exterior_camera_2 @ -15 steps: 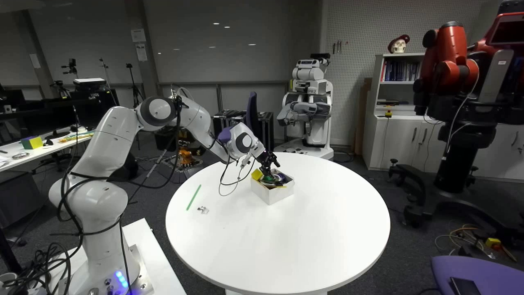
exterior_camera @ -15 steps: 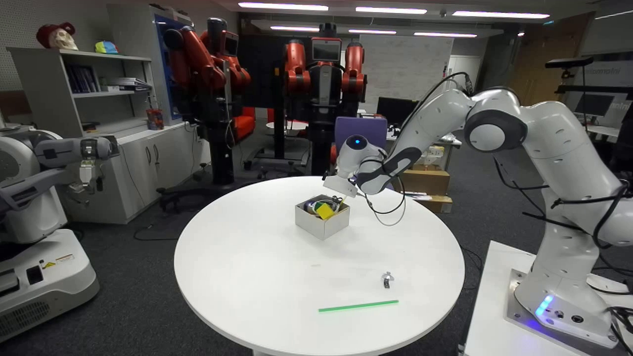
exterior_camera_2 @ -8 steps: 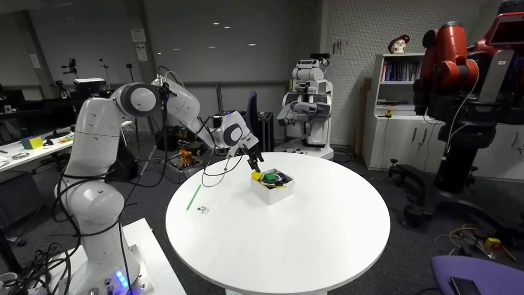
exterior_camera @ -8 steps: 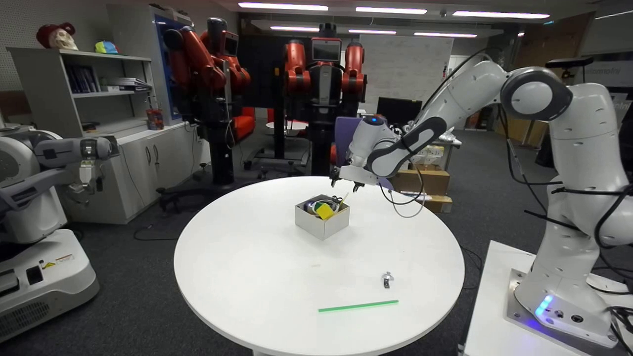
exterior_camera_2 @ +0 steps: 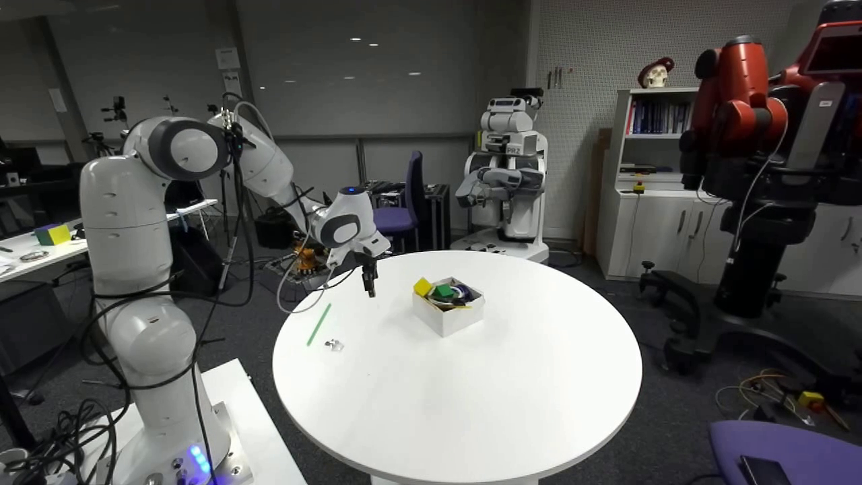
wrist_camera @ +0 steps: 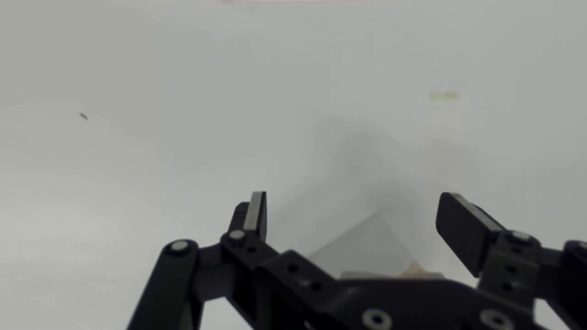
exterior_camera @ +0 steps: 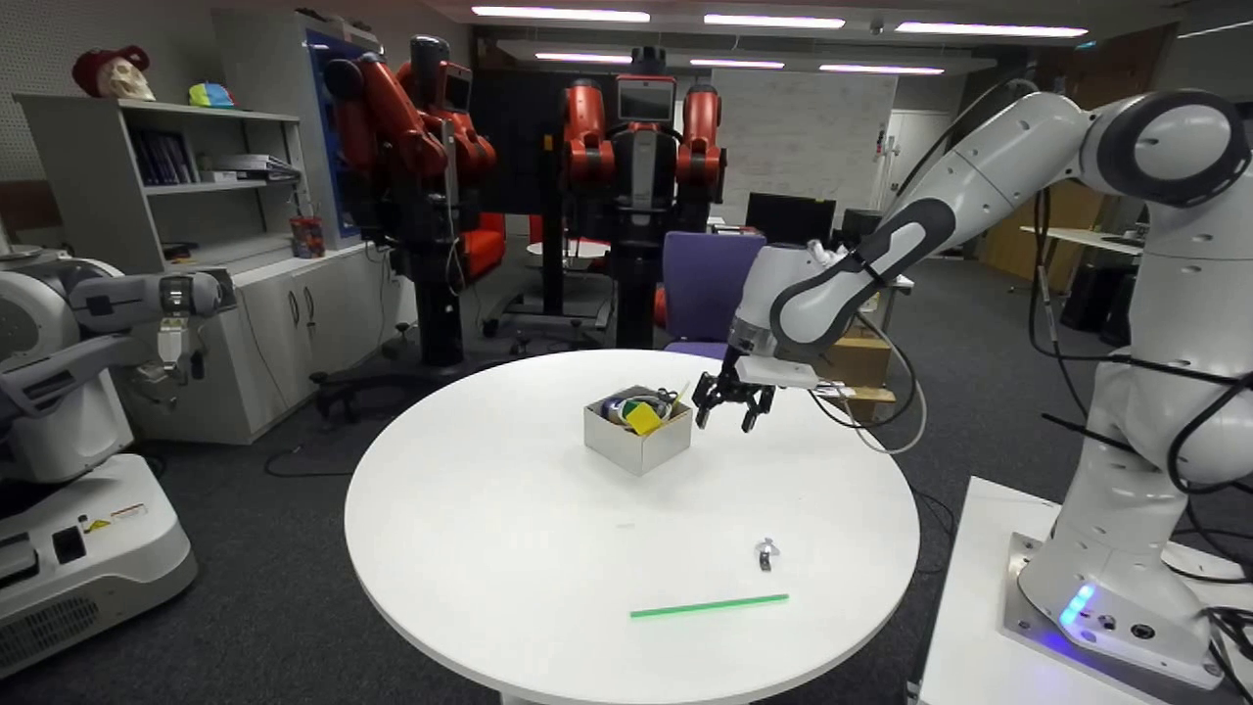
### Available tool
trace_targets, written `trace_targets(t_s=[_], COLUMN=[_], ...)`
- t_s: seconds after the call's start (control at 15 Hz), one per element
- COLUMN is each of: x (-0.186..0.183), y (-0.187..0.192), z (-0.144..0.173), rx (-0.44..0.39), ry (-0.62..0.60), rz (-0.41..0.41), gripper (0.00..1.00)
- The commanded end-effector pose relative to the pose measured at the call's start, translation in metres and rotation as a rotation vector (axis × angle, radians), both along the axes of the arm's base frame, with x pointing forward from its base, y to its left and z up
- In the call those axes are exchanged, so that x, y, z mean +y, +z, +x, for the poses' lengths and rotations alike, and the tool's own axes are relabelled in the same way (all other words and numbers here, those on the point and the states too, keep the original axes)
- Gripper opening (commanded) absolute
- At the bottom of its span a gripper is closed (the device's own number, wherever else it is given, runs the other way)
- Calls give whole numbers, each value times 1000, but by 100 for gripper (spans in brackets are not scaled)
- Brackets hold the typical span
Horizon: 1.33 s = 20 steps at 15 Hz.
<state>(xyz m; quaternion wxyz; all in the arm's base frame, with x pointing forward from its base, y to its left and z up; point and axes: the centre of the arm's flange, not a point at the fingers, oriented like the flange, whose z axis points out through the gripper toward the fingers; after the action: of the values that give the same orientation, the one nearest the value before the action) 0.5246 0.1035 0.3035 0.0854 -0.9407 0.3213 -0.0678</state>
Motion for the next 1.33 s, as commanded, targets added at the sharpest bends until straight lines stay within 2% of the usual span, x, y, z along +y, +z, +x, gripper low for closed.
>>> trace_targets(t_s=[0.0,0.13,0.4,0.73,1.27], x=[2,9,10,23,41], y=[-23,-41,-75,-120,-165], z=[-57,-72,-75,-86,-93], rx=[128,174,231,269,172], ry=[118,148,139,167,216], rz=[83,102,97,57,-21], gripper=[100,100,100,100,100])
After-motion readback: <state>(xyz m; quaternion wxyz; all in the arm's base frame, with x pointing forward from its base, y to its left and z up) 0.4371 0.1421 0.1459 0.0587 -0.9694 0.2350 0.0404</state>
